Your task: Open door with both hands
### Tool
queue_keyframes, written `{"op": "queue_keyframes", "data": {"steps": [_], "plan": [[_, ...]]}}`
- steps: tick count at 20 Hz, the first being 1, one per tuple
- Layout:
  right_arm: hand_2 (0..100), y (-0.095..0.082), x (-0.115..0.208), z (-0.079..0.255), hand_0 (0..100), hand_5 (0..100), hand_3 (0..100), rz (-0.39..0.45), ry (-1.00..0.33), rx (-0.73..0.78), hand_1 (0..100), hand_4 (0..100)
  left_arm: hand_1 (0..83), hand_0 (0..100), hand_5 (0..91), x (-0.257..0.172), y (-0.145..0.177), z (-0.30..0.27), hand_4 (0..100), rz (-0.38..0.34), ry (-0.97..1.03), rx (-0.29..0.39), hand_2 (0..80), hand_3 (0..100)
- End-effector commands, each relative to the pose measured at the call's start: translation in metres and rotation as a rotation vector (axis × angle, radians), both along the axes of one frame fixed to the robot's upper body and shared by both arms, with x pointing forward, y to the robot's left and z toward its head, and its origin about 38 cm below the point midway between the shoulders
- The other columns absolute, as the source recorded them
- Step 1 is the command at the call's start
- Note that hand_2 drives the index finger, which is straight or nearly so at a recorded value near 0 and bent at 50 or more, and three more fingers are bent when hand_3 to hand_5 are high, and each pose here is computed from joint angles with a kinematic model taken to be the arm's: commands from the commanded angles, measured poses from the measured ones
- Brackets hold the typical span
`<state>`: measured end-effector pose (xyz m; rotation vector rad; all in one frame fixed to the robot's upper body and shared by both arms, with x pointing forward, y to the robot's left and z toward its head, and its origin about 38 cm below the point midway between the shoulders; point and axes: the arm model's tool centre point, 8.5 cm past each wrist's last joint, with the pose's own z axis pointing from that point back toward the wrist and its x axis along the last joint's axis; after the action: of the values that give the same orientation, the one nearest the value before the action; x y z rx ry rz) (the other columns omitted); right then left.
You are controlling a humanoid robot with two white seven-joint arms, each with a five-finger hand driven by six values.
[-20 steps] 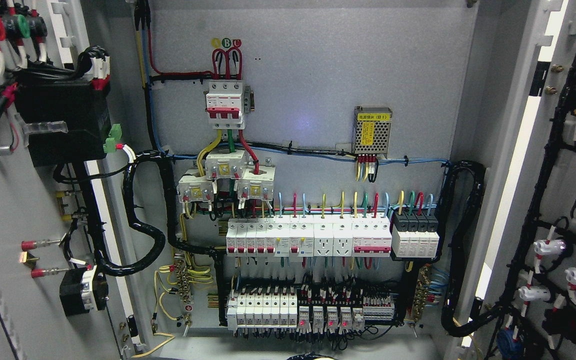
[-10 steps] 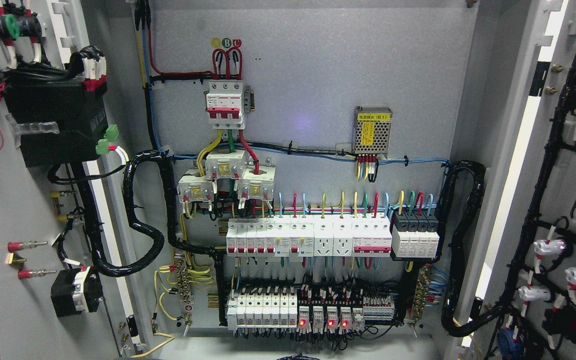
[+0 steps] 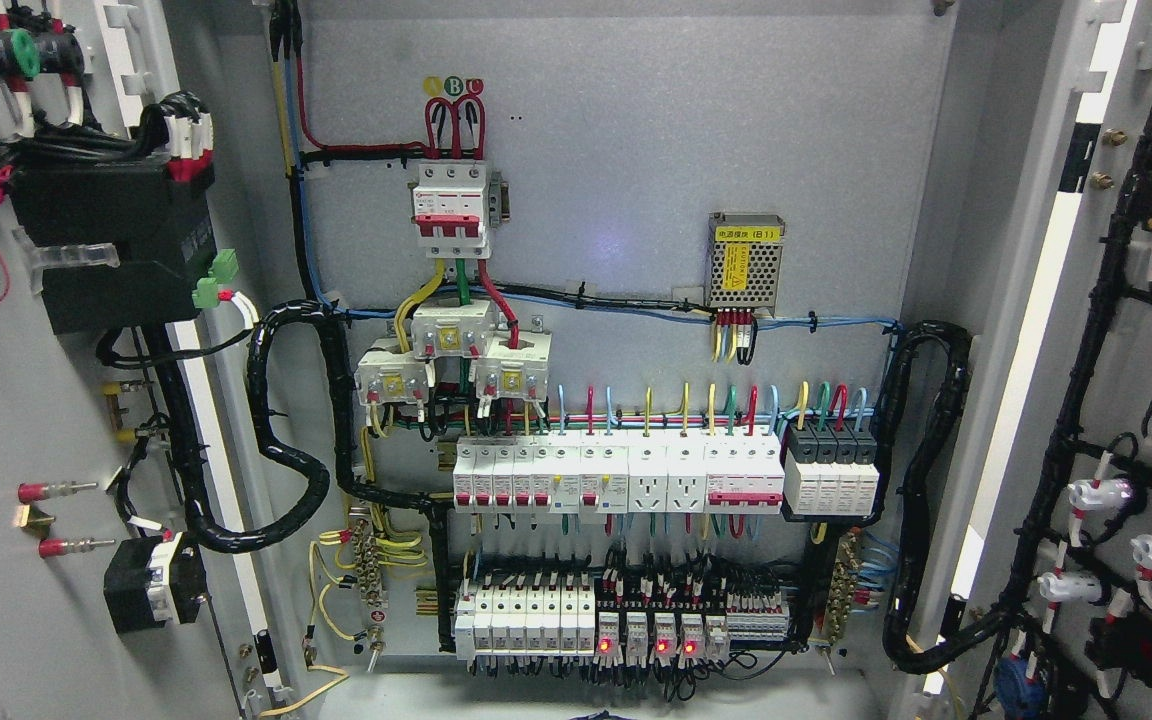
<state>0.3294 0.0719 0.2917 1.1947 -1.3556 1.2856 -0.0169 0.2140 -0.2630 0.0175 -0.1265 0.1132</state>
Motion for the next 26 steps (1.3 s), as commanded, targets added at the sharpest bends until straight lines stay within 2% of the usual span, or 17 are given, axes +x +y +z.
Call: {"op": "queue_keyframes", "data": {"steps": [1, 5, 10, 15, 17, 19, 20, 24, 26], "plan": [[0, -0.051, 0.025, -0.014, 0, 0, 0, -0.110, -0.001, -0.034, 0, 0, 0.0, 0, 0.0, -0.007, 0.000, 0.001, 0, 0.023, 0.020, 0.001, 0.0, 0], [0, -0.079, 0.032, -0.014, 0, 0, 0, -0.172, -0.018, 0.024, 0, 0, 0.0, 0, 0.0, -0.007, 0.000, 0.001, 0, 0.023, 0.020, 0.001, 0.0, 0], [0, -0.099, 0.024, -0.026, 0, 0, 0, -0.213, -0.057, 0.136, 0, 0, 0.0, 0, 0.0, -0.007, 0.001, 0.000, 0, 0.029, 0.019, 0.003, 0.0, 0], [0, -0.129, 0.011, -0.040, 0, 0, 0, -0.271, -0.095, 0.221, 0, 0, 0.0, 0, 0.0, 0.033, 0.005, 0.000, 0, 0.024, -0.113, 0.009, 0.0, 0], [0, -0.144, 0.011, -0.047, 0, 0, 0, -0.307, -0.091, 0.209, 0, 0, 0.0, 0, 0.0, 0.045, 0.008, 0.002, 0, 0.025, -0.178, 0.014, 0.0, 0], [0, -0.152, 0.003, -0.047, 0, 0, 0, -0.318, -0.106, 0.202, 0, 0, 0.0, 0, 0.0, 0.063, 0.011, 0.007, 0, 0.015, -0.257, 0.019, 0.0, 0], [0, -0.156, -0.001, -0.045, 0, 0, 0, -0.336, -0.122, 0.200, 0, 0, 0.0, 0, 0.0, 0.072, 0.010, 0.010, 0, -0.004, -0.297, 0.017, 0.0, 0], [0, -0.174, -0.012, -0.044, 0, 0, 0, -0.437, -0.127, 0.233, 0, 0, 0.0, 0, 0.0, 0.090, -0.008, 0.028, 0, -0.159, -0.434, -0.026, 0.0, 0], [0, -0.181, -0.016, -0.046, 0, 0, 0, -0.466, -0.129, 0.256, 0, 0, 0.0, 0, 0.0, 0.099, -0.016, 0.038, 0, -0.202, -0.495, -0.047, 0.0, 0]]}}
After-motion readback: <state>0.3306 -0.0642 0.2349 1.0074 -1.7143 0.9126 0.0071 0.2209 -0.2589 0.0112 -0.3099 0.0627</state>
